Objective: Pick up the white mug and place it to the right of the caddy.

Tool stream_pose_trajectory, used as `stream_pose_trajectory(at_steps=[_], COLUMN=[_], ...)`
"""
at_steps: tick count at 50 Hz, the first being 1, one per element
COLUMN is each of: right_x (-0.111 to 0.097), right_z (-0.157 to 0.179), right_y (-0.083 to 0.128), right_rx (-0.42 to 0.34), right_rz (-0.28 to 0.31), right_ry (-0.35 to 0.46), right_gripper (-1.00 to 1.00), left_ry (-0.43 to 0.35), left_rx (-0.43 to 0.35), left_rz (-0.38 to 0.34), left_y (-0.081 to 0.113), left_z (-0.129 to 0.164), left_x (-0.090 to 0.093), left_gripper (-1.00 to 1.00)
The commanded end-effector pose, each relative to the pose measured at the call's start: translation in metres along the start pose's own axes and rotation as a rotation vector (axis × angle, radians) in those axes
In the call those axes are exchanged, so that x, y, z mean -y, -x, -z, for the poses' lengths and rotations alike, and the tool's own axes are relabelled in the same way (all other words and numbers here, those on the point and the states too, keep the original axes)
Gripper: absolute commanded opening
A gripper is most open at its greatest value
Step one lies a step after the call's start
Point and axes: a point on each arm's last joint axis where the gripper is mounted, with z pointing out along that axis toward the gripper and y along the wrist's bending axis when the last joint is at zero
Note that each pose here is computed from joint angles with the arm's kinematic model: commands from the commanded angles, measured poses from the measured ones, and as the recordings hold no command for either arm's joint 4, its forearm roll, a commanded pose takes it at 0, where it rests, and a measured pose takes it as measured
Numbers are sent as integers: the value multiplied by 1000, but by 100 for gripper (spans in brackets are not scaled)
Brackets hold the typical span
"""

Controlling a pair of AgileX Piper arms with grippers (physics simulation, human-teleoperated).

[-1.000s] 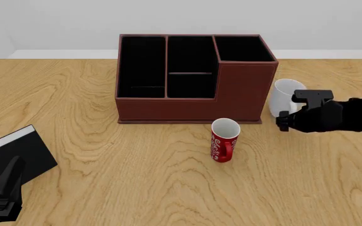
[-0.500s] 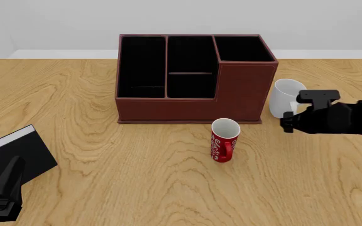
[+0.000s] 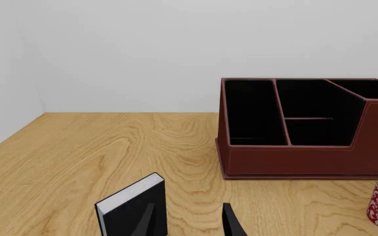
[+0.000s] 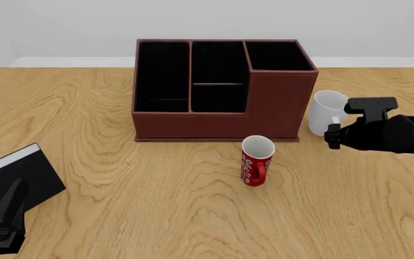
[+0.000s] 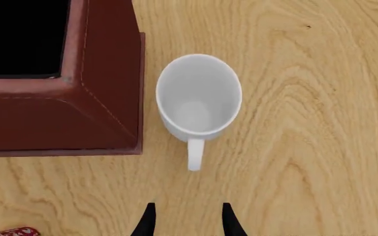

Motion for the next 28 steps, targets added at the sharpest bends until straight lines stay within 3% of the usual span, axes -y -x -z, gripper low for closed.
stream_pose_trajectory(at_steps=[1,28], right_x=[-2,1], right_z=[11,33], right_y=[2,2], right_rx=[19,60], right_rz=[5,16], right_ry=[3,-6], right_gripper=[100,100], left_ry=[0,0], left_rx=[0,0], left_rz=[0,0], left_y=[0,0], left_z=[0,0], left_x=[0,0], left_gripper=[100,100])
